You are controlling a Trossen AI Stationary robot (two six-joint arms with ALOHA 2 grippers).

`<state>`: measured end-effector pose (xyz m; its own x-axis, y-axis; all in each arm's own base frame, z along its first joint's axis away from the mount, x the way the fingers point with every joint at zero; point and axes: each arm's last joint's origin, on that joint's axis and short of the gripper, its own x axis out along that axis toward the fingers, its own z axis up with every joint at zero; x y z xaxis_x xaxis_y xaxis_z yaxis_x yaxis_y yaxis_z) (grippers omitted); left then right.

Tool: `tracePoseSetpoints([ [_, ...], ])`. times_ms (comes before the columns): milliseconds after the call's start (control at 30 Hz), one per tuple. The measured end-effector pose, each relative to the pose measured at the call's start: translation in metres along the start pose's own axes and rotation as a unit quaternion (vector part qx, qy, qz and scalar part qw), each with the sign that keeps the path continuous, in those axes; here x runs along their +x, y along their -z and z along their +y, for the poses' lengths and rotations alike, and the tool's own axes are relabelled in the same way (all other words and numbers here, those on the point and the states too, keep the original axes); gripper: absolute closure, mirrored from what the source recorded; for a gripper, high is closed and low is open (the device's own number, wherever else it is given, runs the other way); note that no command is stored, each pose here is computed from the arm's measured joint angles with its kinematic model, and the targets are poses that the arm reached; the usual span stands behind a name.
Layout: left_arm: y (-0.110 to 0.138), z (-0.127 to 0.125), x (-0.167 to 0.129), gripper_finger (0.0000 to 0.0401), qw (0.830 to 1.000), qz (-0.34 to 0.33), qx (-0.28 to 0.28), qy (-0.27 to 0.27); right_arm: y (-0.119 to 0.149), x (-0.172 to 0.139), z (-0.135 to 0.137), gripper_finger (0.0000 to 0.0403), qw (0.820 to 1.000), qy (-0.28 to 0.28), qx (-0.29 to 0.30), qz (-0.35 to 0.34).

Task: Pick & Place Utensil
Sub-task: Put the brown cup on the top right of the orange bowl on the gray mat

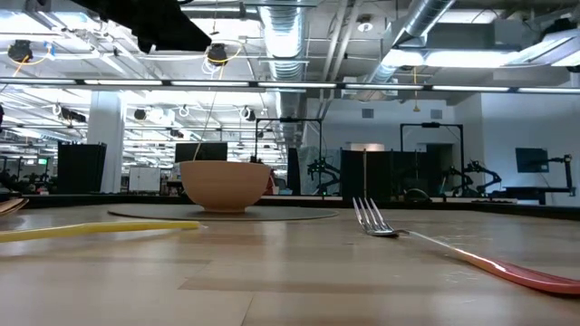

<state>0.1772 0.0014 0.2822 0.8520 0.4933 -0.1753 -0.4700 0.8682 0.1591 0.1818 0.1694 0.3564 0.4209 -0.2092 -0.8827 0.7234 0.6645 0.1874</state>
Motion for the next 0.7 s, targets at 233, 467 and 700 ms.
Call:
tracePoseSetpoints([
  [233, -0.001, 0.0, 0.0, 0.0256, 1.0, -0.006, 0.0, 0.0, 0.0, -0.016, 0.0, 0.0284, 0.966, -0.113, 0.196, 0.126],
  [467, -0.001, 0.0, 0.0, 0.0256, 1.0, -0.006, 0.0, 0.0, 0.009, -0.01, 0.011, 0.0284, 0.984, -0.132, 0.076, 0.098],
  [700, -0.001, 0.0, 0.0, 0.0256, 1.0, -0.005, 0.0, 0.0, 0.01, -0.008, -0.005, 0.0284, 0.975, -0.037, 0.171, 0.14],
])
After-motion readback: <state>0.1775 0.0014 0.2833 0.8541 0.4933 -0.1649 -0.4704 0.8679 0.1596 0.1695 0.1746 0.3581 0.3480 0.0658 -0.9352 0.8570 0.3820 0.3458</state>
